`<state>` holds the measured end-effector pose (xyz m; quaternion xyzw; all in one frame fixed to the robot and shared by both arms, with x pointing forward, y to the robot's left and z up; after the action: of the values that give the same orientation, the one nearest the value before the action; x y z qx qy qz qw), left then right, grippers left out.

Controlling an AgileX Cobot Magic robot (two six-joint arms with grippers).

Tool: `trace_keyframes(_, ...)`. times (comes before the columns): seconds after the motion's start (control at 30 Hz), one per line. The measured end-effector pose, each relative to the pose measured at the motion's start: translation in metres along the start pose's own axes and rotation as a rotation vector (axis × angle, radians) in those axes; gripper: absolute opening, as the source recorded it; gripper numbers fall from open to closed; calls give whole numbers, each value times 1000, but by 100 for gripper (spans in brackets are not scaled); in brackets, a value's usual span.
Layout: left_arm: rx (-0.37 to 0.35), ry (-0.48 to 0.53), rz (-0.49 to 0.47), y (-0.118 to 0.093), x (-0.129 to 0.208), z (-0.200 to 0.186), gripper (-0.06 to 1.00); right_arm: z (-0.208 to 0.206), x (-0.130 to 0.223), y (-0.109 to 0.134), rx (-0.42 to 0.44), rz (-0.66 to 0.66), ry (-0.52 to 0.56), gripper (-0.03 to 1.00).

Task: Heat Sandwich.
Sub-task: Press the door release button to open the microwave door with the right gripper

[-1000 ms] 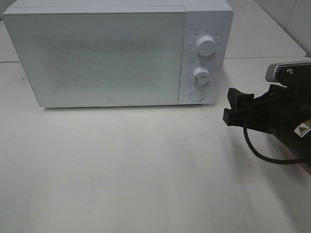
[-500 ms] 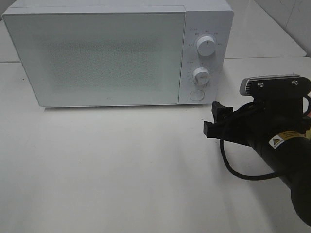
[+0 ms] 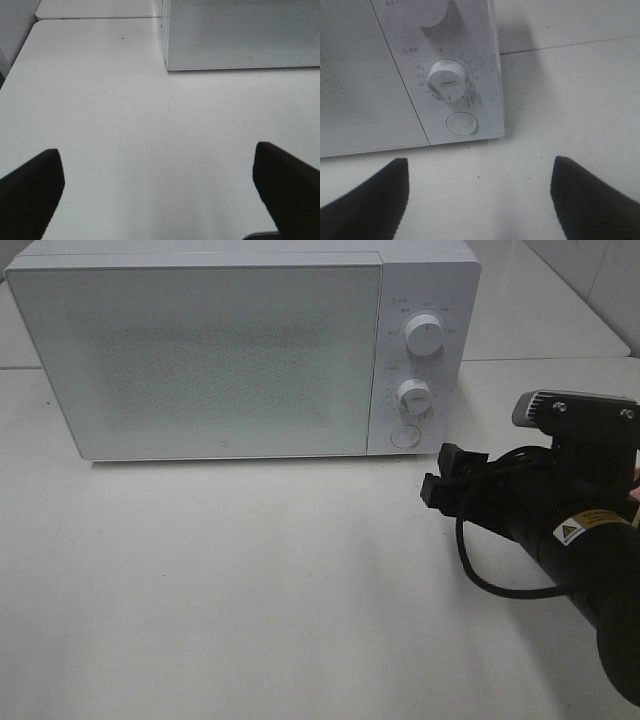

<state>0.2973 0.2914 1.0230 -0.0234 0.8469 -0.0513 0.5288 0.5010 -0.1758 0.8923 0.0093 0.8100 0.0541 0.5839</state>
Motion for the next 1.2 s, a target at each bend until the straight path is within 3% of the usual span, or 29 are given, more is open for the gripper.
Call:
trace_keyframes(0.13, 0, 0, 0, 0, 0, 0, 97, 0, 0, 0, 1, 132, 0, 76)
trace_keyframes(0.17, 0, 0, 0, 0, 0, 0, 97, 0, 0, 0, 2, 240, 0, 76)
trace_keyframes(0.2, 0, 0, 0, 0, 0, 0, 97, 0, 0, 0, 2, 240, 0, 76)
trace_keyframes(0.3, 0, 0, 0, 0, 0, 0, 97, 0, 0, 0, 2, 451, 0, 76)
trace_keyframes(0.37, 0, 0, 0, 0, 0, 0, 97, 0, 0, 0, 3, 514, 0, 76)
trace_keyframes(0.43, 0, 0, 0, 0, 0, 0, 97, 0, 0, -1, 3, 702, -1, 76)
trace_keyframes(0.5, 0, 0, 0, 0, 0, 0, 97, 0, 0, -1, 3, 772, -1, 76)
trace_keyframes(0.6, 0, 0, 0, 0, 0, 0, 97, 0, 0, -1, 3, 1007, -1, 73)
trace_keyframes(0.7, 0, 0, 0, 0, 0, 0, 97, 0, 0, -1, 3, 1095, -2, 69)
trace_keyframes(0.77, 0, 0, 0, 0, 0, 0, 97, 0, 0, -1, 4, 1206, -1, 61)
trace_keyframes(0.87, 0, 0, 0, 0, 0, 0, 97, 0, 0, -1, 5, 1250, -1, 55)
trace_keyframes(0.93, 0, 0, 0, 0, 0, 0, 97, 0, 2, 0, 10, 1280, 9, 39)
trace_keyframes(1.03, 0, 0, 0, 0, 0, 0, 97, 0, 4, 0, 18, 1289, 20, 28)
trace_keyframes(1.1, 0, 0, 0, 0, 0, 0, 97, 0, 5, -1, 23, 1297, 23, 11)
trace_keyframes(1.2, 0, 0, 0, 0, 0, 0, 97, 0, 8, -1, 34, 1301, 38, 2)
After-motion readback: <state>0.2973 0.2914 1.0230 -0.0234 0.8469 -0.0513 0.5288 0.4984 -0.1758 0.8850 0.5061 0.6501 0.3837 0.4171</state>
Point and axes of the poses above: a point on each arm's last joint axis where the gripper is mounted, z pointing out along that axis toward the gripper, y along the wrist's bending axis when the last joint is at zero, x = y × z, the point moved 7 cm from there along z, pointing out along that axis toward the gripper, and after that the axes turned 6 degrees about -z, right-handed, at the moved point
